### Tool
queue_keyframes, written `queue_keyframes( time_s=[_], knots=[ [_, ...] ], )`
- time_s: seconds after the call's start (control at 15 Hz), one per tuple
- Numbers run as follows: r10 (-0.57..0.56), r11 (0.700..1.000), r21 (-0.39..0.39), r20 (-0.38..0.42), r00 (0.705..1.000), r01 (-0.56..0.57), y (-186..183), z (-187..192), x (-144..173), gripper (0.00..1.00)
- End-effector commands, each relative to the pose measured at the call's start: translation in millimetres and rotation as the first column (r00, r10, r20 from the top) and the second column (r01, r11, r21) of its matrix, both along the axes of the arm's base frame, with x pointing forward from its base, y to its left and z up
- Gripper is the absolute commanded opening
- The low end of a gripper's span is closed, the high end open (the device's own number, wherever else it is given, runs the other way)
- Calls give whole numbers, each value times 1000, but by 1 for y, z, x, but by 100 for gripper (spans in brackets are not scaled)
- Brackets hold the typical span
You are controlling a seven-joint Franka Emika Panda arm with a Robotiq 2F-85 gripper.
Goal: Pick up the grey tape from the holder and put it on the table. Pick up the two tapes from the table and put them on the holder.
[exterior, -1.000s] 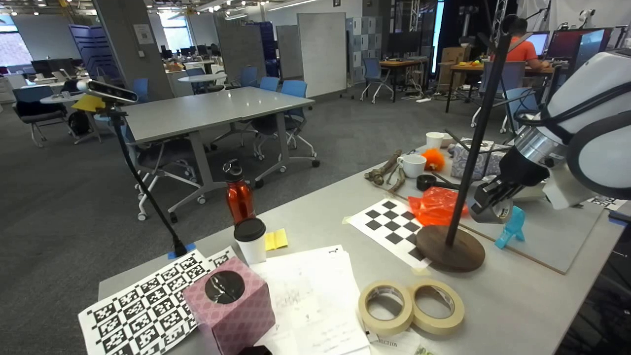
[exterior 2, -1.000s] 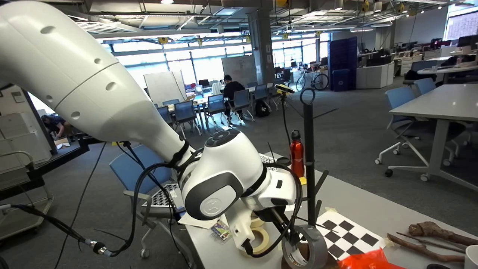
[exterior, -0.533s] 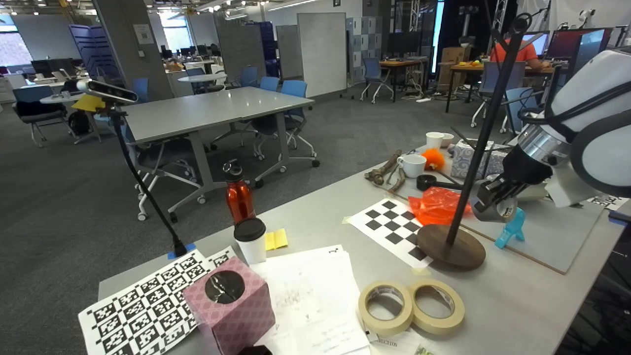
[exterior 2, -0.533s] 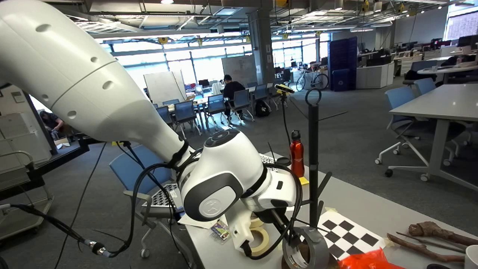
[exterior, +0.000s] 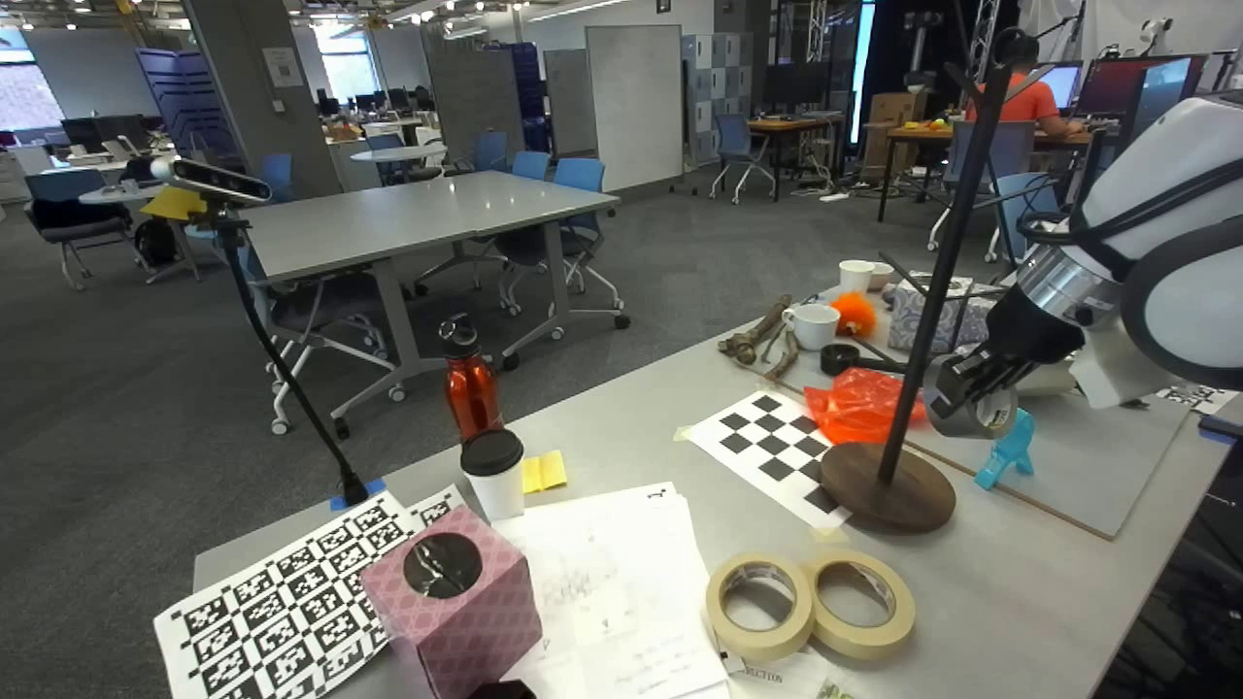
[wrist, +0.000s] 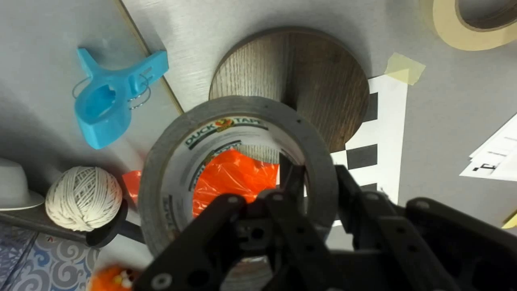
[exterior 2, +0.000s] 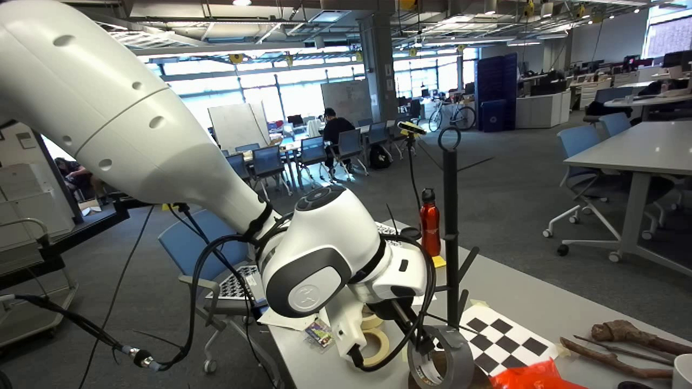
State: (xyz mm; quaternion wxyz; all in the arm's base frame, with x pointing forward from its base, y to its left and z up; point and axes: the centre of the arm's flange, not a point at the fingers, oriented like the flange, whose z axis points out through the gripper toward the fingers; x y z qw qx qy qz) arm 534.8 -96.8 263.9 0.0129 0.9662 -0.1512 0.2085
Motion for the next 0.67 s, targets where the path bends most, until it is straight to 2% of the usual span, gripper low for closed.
queue_keyframes(
  time_s=[0.0,0.6],
  knots=[
    [-7,1000,8,20,1000,7,5,9,4,6],
    [-2,1000,8,18,1000,2,7,9,4,6]
  ],
)
